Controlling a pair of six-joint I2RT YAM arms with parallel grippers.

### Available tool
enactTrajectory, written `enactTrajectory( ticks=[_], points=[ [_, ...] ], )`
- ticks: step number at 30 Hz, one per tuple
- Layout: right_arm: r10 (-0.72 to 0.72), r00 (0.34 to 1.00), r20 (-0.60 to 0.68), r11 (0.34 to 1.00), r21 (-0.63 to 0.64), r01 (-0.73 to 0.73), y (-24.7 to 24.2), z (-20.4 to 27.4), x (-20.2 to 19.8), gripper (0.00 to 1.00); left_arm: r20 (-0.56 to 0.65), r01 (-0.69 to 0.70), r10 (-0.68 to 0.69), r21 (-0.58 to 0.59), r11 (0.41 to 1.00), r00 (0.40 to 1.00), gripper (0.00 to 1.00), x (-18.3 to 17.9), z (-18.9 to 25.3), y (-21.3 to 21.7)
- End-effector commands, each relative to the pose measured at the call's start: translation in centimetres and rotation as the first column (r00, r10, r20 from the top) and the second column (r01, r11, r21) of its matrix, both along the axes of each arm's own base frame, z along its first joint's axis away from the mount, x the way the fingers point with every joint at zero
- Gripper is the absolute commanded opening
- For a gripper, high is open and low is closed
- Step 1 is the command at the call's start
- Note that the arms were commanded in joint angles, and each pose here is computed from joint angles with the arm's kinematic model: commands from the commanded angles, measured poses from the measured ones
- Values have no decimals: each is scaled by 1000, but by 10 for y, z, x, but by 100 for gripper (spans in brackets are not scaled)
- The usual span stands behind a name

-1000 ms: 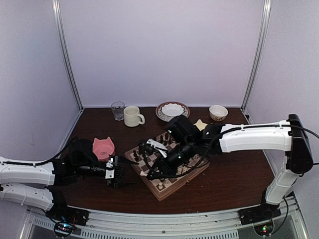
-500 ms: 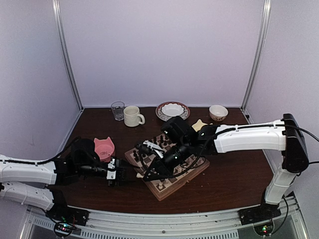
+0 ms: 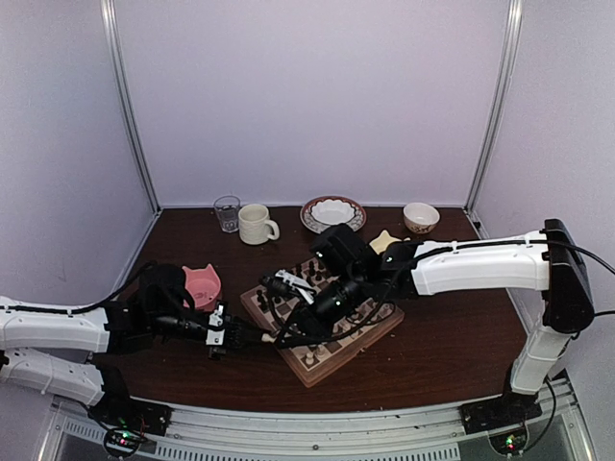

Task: Set up the chess pieces on the board
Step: Pass from the right arm to the left

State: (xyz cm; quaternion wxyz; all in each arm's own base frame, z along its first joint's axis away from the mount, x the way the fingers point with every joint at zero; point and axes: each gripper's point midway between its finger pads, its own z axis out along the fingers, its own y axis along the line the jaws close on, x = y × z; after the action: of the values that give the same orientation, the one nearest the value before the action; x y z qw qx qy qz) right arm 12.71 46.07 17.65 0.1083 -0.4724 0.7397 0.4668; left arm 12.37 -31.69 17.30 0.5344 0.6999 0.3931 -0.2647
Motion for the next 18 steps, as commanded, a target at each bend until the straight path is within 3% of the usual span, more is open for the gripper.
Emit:
enactTrajectory(
  ticks=[1, 3, 7, 11, 14, 18],
  points=[
    [7, 1000, 12, 998, 59, -7, 8, 15, 4, 1, 12, 36, -35, -7, 999, 999, 8, -2, 10, -6],
    [4, 1000, 14, 998, 70, -5, 7, 17, 5, 6, 9, 37, -37, -1, 999, 999, 3, -2, 9, -6],
    [-20, 1000, 15, 994, 104, 19, 4, 23, 10, 15, 1, 25, -25, -8, 1000, 1000, 1, -1, 11, -6],
    [-38, 999, 22, 991, 129, 35, 2, 27, 13, 36, -32, -25, 24, -20, 999, 999, 0, 7, 16, -7],
    [-54, 998, 37, 988, 145, 49, 0, 30, 16, 42, -63, -79, 77, -33, 996, 995, 0, 14, 20, -8],
    [-114, 991, 76, 979, 178, 99, -6, 37, 26, 58, -100, -159, 153, -54, 986, 983, 0, 25, 22, -6]
  ],
)
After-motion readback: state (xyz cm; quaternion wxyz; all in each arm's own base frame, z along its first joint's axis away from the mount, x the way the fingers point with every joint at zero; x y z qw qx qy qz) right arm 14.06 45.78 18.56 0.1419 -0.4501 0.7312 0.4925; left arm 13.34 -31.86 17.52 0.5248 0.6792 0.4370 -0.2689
